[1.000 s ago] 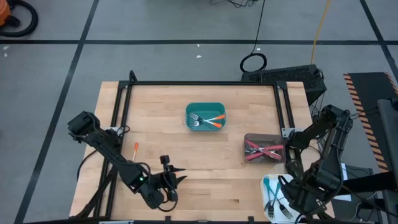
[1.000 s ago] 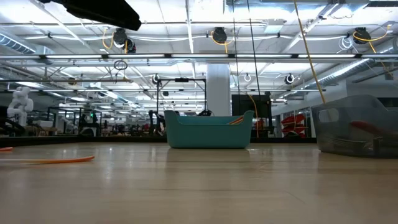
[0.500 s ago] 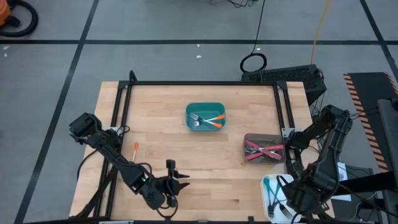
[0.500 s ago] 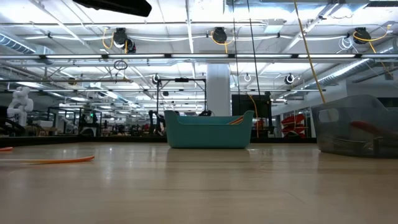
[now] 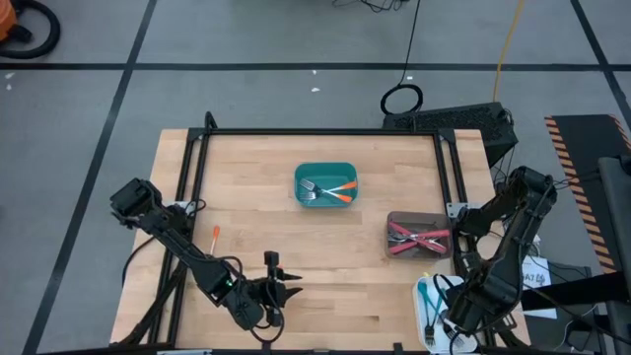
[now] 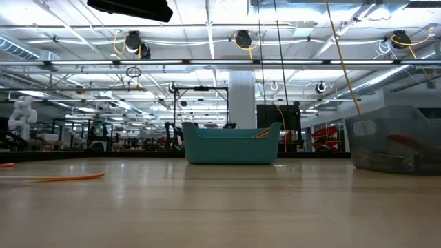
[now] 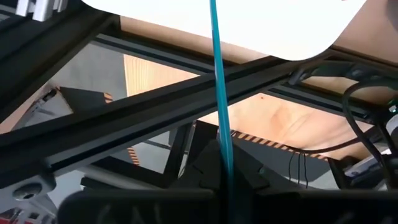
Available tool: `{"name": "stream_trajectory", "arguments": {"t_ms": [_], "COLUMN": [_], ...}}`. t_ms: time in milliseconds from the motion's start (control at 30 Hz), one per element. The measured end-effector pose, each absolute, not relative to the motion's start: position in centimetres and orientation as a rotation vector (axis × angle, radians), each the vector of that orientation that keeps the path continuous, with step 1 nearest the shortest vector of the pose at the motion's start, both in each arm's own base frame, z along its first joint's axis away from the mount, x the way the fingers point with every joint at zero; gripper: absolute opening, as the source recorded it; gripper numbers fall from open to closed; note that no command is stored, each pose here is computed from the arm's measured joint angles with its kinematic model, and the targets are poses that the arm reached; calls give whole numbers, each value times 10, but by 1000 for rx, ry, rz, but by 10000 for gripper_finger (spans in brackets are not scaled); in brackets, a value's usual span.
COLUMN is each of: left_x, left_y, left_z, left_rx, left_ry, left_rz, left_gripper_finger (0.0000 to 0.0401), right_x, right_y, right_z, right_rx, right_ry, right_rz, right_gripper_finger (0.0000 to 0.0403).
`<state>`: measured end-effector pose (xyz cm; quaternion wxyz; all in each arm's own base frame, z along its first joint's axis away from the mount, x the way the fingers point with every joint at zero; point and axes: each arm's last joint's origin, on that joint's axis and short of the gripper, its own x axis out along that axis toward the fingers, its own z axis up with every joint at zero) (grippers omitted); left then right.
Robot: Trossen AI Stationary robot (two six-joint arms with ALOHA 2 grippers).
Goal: Sort silverware by color (type)
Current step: Put the blue fork into the white bin
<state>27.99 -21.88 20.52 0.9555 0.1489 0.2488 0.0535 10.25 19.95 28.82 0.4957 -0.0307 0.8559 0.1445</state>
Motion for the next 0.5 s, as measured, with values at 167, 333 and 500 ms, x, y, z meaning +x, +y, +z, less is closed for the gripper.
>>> {"name": "stream_trajectory", "arguments": {"t_ms": [167,333,500], "left_x": [283,285,286], "left_y": [-215,-212,-211], "left_z": [205,205,205], "left_rx": [296,293,273], "left_ry": [507,508,507], "left_rz": [124,134,139], "left_gripper_finger": [131,131,131], "right_x": [108,117,124], "right_y": [198,203,204], "right_z": [287,277,273], "right_rx": [-25,-30,-51], "right_ry": [2104,2150,2152], "right_rz": [356,387,422], "right_gripper_finger": [5,6,7]}}
